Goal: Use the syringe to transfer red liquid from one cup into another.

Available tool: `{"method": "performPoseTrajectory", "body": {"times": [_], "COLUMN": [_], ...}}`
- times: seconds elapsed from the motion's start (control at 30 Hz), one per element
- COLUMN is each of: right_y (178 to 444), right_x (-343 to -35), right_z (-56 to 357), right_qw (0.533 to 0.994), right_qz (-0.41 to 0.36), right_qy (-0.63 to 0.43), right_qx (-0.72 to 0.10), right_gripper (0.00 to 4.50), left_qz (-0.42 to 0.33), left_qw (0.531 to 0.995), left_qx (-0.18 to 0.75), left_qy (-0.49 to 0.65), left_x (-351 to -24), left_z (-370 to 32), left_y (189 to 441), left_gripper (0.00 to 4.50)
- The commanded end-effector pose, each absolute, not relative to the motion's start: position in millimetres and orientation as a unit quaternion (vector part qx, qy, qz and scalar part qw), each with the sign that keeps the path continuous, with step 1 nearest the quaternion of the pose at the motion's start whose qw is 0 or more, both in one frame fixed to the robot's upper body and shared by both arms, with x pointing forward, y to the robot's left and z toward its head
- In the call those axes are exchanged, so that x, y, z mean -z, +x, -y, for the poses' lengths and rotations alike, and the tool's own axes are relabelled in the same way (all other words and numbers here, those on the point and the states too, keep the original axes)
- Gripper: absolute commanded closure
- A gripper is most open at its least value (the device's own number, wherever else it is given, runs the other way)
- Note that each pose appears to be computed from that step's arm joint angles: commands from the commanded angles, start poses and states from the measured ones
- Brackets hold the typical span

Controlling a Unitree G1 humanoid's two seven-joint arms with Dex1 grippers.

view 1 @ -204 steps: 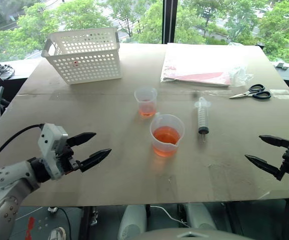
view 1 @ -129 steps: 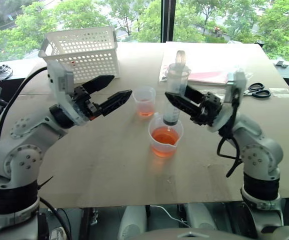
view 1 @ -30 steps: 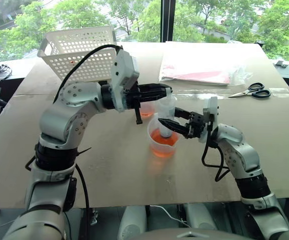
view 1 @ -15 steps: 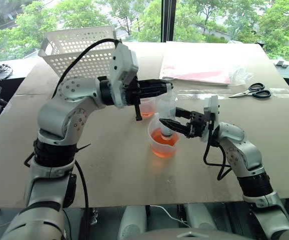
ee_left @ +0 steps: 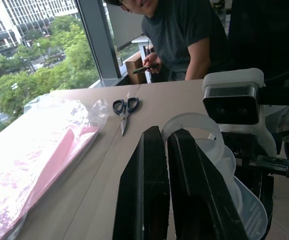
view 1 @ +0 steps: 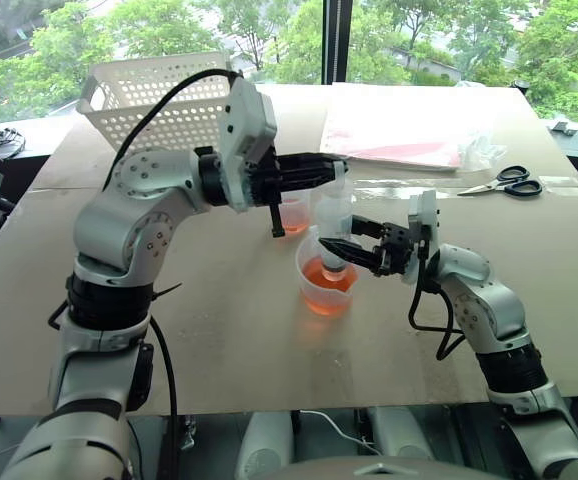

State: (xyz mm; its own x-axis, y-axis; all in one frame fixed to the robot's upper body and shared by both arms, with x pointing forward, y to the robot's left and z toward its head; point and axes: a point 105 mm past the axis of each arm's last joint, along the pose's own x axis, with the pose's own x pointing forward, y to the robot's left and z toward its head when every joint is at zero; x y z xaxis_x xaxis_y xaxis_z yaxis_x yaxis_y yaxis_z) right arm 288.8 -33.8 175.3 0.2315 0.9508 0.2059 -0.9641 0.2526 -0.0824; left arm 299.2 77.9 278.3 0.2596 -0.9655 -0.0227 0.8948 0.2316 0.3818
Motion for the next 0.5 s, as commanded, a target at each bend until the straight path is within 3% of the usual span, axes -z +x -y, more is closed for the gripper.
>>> {"method": "performPoseTrajectory", "body": {"times": [0.03, 0.1, 0.13, 0.23, 0.37, 0.5], "right_y": [268.8, 270.5, 270.8, 270.6, 267.3, 268.2], "right_x": [-172.9, -176.3, -178.0, -183.5, -194.9, -200.1], "right_z": [15.6, 16.4, 16.8, 18.4, 21.2, 22.6], "right_qw": [0.738, 0.741, 0.743, 0.746, 0.746, 0.751], "right_qz": [0.106, 0.108, 0.109, 0.112, 0.112, 0.109], "right_qy": [0.020, 0.027, 0.027, 0.033, 0.044, 0.045], "right_qx": [-0.667, -0.662, -0.660, -0.655, -0.655, -0.650], "right_gripper": [3.06, 3.06, 3.06, 3.06, 3.06, 3.06], "left_qz": [0.165, 0.154, 0.149, 0.134, 0.068, 0.022], "left_qw": [0.805, 0.801, 0.801, 0.815, 0.829, 0.837], "left_qx": [0.545, 0.557, 0.561, 0.550, 0.551, 0.546], "left_qy": [0.169, 0.155, 0.145, 0.122, 0.068, 0.041], "left_x": [-308.8, -303.4, -301.8, -300.3, -288.9, -275.1], "left_z": [-94.2, -94.9, -96.5, -105.6, -130.6, -143.5], "left_y": [304.6, 300.8, 298.4, 296.9, 283.0, 268.3], "left_gripper": [4.50, 4.50, 4.19, 3.14, 1.28, 1.24]}}
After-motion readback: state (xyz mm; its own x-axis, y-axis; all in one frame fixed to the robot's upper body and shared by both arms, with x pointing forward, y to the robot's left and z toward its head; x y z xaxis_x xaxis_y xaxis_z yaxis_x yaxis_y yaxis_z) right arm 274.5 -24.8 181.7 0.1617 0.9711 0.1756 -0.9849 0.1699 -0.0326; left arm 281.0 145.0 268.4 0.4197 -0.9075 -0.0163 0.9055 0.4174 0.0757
